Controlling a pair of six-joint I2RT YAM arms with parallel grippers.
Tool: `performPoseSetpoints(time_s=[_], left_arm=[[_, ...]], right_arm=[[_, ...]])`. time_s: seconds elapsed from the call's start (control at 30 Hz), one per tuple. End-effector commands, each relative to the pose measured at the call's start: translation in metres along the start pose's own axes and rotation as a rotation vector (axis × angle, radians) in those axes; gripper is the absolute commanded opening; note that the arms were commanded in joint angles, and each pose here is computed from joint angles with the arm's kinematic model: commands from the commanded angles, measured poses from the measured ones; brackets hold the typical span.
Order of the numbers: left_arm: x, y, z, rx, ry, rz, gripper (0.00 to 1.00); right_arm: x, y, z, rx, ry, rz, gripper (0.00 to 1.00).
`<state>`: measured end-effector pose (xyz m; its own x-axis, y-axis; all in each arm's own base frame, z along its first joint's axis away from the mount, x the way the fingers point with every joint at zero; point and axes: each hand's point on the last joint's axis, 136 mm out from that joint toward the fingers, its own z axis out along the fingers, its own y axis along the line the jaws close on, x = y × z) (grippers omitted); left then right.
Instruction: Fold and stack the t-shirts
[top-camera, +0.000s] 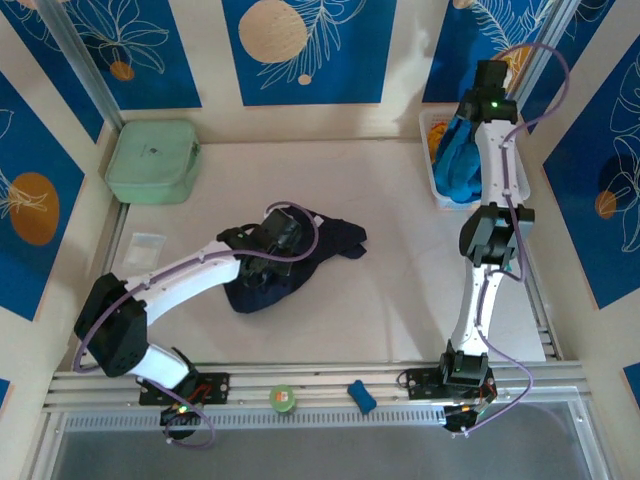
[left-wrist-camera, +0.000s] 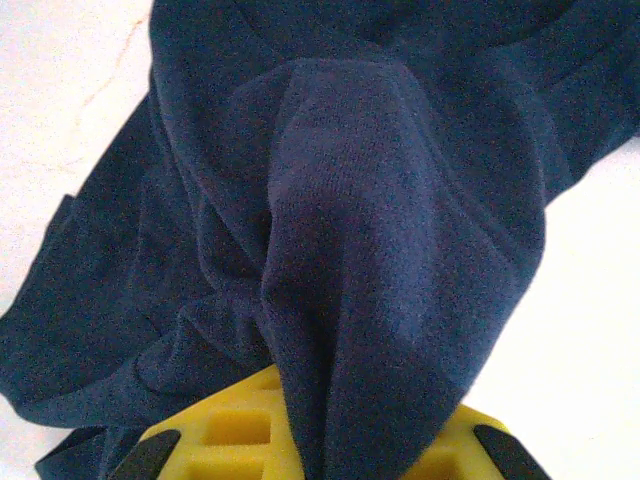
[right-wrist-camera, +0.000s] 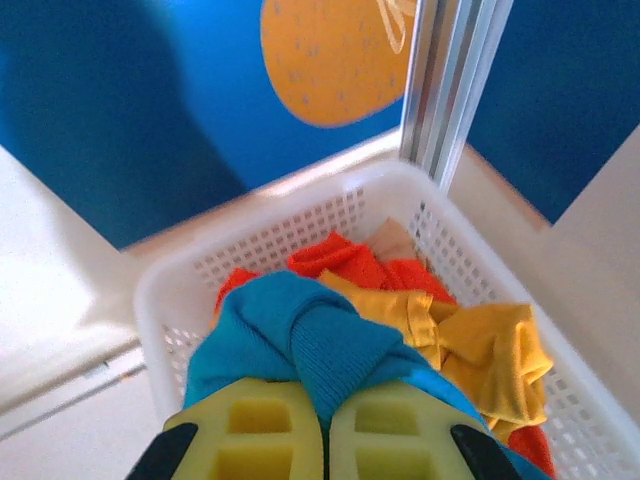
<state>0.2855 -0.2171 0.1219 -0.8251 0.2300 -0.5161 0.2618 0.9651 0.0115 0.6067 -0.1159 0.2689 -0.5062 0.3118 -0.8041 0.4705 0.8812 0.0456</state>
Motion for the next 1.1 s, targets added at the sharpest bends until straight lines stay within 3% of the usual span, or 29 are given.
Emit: performPoseSetpoints(time_s=[0.0,0.07,0.1,0.27,0.33,0.4,0.47,0.67,0.77,0.87,1.07], left_arm=[[-0.012,-0.016,-0.008,0.035,-0.027,0.005,0.0],[-0.013,-0.021,-0.011,0.046,-0.029,0.02,0.0],[-0.013,-0.024,-0.014,0.054,-0.03,0.03,0.0],[-0.006,-0.043,-0.024,0.108,-0.026,0.096,0.0],[-0.002,-0.05,-0.028,0.138,-0.025,0.12,0.2],[0.001,-0.055,-0.033,0.162,-0.026,0.135,0.49],[0.003,-0.056,-0.039,0.178,-0.035,0.136,0.67],[0.0,-0.035,-0.057,0.117,-0.068,0.128,0.89],[-0.001,0.003,-0.059,-0.031,-0.048,0.044,0.92],[0.007,0.038,-0.05,-0.101,0.005,-0.089,0.91],[0.039,0.068,-0.015,-0.008,0.066,-0.355,0.85]], right_arm=[[0.037,-0.007,0.019,0.009,0.145,0.004,0.38],[0.042,-0.005,0.017,-0.016,0.171,0.01,0.58],[0.042,-0.003,0.012,-0.025,0.174,0.003,0.63],[0.047,0.015,-0.031,-0.072,0.165,-0.082,0.74],[0.058,0.026,-0.056,-0.1,0.148,-0.123,0.76],[0.081,0.04,-0.083,-0.138,0.136,-0.174,0.8],[0.114,0.058,-0.107,-0.188,0.155,-0.225,0.81],[0.245,0.128,-0.16,-0.474,0.395,-0.346,0.8],[0.298,0.166,-0.174,-0.614,0.554,-0.377,0.74],[0.333,0.2,-0.185,-0.684,0.609,-0.471,0.71],[0.376,0.26,-0.207,-0.775,0.617,-0.699,0.71]])
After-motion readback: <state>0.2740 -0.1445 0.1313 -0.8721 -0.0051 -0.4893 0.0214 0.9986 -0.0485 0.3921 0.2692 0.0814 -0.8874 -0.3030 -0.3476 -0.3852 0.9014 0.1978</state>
